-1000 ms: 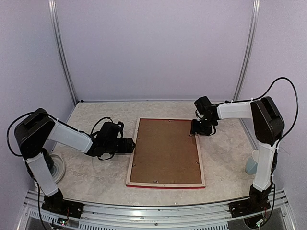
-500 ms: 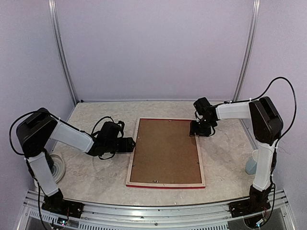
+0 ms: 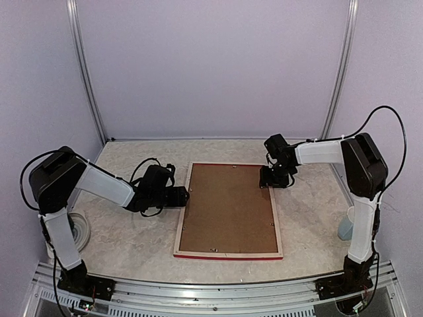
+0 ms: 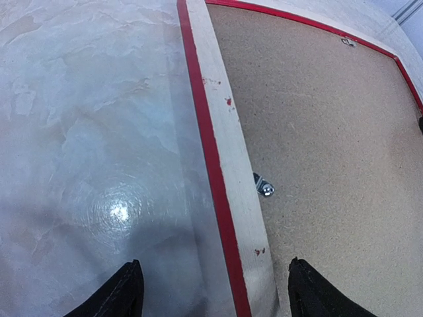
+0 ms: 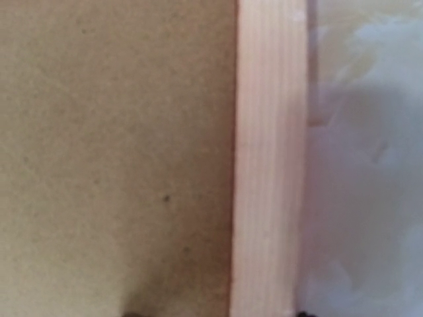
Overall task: Put the photo into the frame
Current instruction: Rotate the photo frame at the center of the board.
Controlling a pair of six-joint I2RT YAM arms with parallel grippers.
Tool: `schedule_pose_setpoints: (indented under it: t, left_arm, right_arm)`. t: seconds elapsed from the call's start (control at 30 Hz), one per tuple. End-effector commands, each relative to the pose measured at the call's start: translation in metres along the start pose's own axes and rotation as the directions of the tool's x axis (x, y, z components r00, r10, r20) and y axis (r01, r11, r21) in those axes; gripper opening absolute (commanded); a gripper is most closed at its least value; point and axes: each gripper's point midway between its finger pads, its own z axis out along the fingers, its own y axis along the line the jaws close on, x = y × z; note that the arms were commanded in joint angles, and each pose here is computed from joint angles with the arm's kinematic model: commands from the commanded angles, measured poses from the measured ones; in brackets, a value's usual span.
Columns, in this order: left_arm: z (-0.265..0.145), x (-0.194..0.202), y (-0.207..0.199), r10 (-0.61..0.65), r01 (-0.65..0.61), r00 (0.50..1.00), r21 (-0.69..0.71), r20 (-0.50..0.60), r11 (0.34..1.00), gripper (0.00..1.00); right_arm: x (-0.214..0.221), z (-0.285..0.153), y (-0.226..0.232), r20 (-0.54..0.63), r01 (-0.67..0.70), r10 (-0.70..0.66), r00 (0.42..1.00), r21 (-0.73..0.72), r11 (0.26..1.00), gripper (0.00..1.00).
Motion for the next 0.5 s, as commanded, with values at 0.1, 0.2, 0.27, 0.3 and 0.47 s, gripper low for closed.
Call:
schedule_pose_setpoints:
  t: [0.1, 0.2, 0.27, 0.3, 0.47]
  left_arm:
    - [0.0137, 0.0442, 0.0119, 0.026, -0.034, 0.987, -0.049, -0.156, 0.998, 0.67]
    - [0.0158, 0.0467, 0.0119, 0.033, -0.043, 0.986, -0.057, -0.165, 0.997, 0.66]
    - [0.0164, 0.0477, 0.0123, 0.031, -0.042, 0.985, -0.060, -0.169, 0.997, 0.64]
    - [0.0165, 0.0482, 0.0127, 0.032, -0.043, 0.985, -0.062, -0.171, 0.997, 0.63]
    - [0.0167, 0.0478, 0.0120, 0.031, -0.042, 0.985, -0.059, -0.171, 0.997, 0.62]
  right_arm:
    - [0.0205, 0.0072, -0.0005, -0.060, 0.031, -0.029, 0.998, 0.028, 0.999, 0.53]
    - [0.0228, 0.0067, -0.0014, -0.066, 0.035, -0.033, 0.997, 0.028, 0.999, 0.50]
    - [0.0235, 0.0054, -0.0026, -0.065, 0.038, -0.036, 0.997, 0.032, 0.999, 0.47]
    - [0.0240, 0.0052, -0.0035, -0.064, 0.038, -0.036, 0.997, 0.035, 0.999, 0.47]
    - [0.0230, 0.0016, -0.0006, -0.059, 0.044, -0.043, 0.997, 0.018, 0.999, 0.48]
